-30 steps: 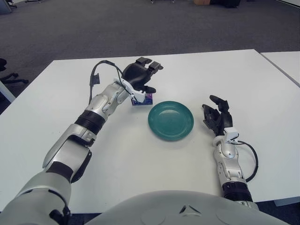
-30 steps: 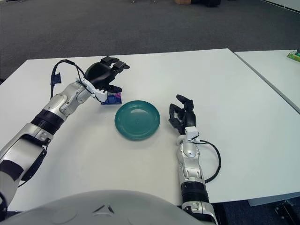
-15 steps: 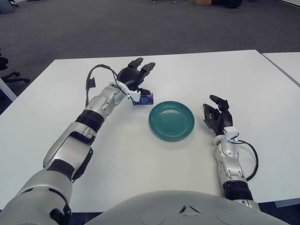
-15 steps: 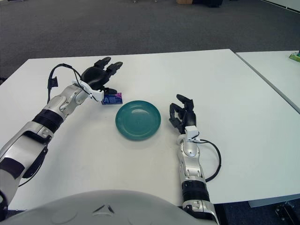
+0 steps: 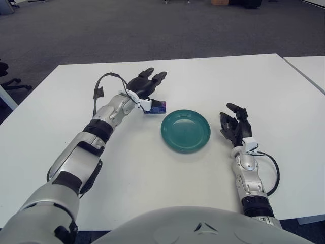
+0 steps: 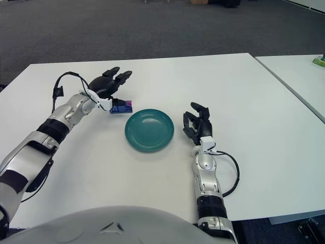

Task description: Put the gum into the plate.

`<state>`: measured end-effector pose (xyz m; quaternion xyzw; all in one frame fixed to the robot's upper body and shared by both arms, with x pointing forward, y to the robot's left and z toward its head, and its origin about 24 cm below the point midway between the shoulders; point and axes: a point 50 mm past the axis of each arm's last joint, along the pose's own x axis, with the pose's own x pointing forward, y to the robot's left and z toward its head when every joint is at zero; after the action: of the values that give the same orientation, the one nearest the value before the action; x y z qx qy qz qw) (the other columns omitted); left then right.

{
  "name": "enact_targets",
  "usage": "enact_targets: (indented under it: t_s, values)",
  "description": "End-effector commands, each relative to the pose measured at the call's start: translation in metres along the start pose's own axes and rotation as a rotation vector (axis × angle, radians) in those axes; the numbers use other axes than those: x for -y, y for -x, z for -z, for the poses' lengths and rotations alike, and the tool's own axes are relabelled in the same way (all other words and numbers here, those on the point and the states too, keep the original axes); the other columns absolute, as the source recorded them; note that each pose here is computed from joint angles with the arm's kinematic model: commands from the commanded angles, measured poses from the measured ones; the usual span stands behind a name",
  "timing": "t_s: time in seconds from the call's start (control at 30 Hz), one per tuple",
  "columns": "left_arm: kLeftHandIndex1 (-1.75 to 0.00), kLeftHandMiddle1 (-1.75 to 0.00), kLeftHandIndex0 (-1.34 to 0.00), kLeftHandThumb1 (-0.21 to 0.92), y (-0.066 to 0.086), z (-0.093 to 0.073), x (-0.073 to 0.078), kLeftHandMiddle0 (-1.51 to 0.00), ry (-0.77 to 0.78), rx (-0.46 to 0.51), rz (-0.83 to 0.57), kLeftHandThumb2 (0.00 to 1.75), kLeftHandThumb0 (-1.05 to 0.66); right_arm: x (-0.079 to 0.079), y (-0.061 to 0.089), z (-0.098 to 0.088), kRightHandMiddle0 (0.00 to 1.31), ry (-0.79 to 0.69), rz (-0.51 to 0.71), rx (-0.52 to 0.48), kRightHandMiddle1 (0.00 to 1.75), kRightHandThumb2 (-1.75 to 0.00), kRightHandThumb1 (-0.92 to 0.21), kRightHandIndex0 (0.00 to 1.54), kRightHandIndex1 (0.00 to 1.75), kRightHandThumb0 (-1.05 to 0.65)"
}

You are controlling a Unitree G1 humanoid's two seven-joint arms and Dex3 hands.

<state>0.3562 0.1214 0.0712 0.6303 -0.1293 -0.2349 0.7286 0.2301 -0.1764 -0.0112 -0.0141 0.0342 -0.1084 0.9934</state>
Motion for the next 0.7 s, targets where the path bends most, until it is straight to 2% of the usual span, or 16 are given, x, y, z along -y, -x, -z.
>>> enact_targets:
  t_s: [0.0, 0.27, 0.3, 0.43, 0.67]
  values:
    - [-0.04, -0.02, -0.06, 0.92, -0.001, 0.003, 0.000, -0.05, -0.014, -0.014, 0.028, 0.42, -1.05, 0.004, 0.018, 0.033, 0.09, 0.011, 0.009, -0.188, 0.96, -0.53, -0.92, 0.44, 0.46, -0.55]
    - [-0.09, -0.02, -0.10, 0.92, -0.001, 0.006, 0.014, -0.07, -0.045, -0.025, 0.086, 0.48, -1.05, 0.005, 0.019, 0.033, 0.09, 0.012, 0.014, -0.190, 0.96, -0.53, -0.92, 0.43, 0.46, -0.53]
    - [-0.19, -0.01, -0.06, 0.92, -0.001, 0.006, 0.015, -0.08, -0.049, -0.024, 0.091, 0.48, -1.05, 0.006, 0.019, 0.033, 0.09, 0.012, 0.015, -0.191, 0.96, -0.53, -0.92, 0.43, 0.46, -0.53]
    - [-0.38, -0.01, -0.01, 0.92, -0.001, 0.006, 0.023, -0.10, -0.060, -0.024, 0.114, 0.47, -1.05, 0.007, 0.018, 0.033, 0.09, 0.013, 0.023, -0.194, 0.96, -0.53, -0.92, 0.42, 0.46, -0.52]
    - [-0.49, -0.01, 0.00, 0.92, 0.002, 0.005, 0.039, -0.13, -0.056, -0.025, 0.154, 0.45, -1.05, 0.008, 0.019, 0.033, 0.09, 0.016, 0.020, -0.195, 0.96, -0.53, -0.92, 0.42, 0.46, -0.52]
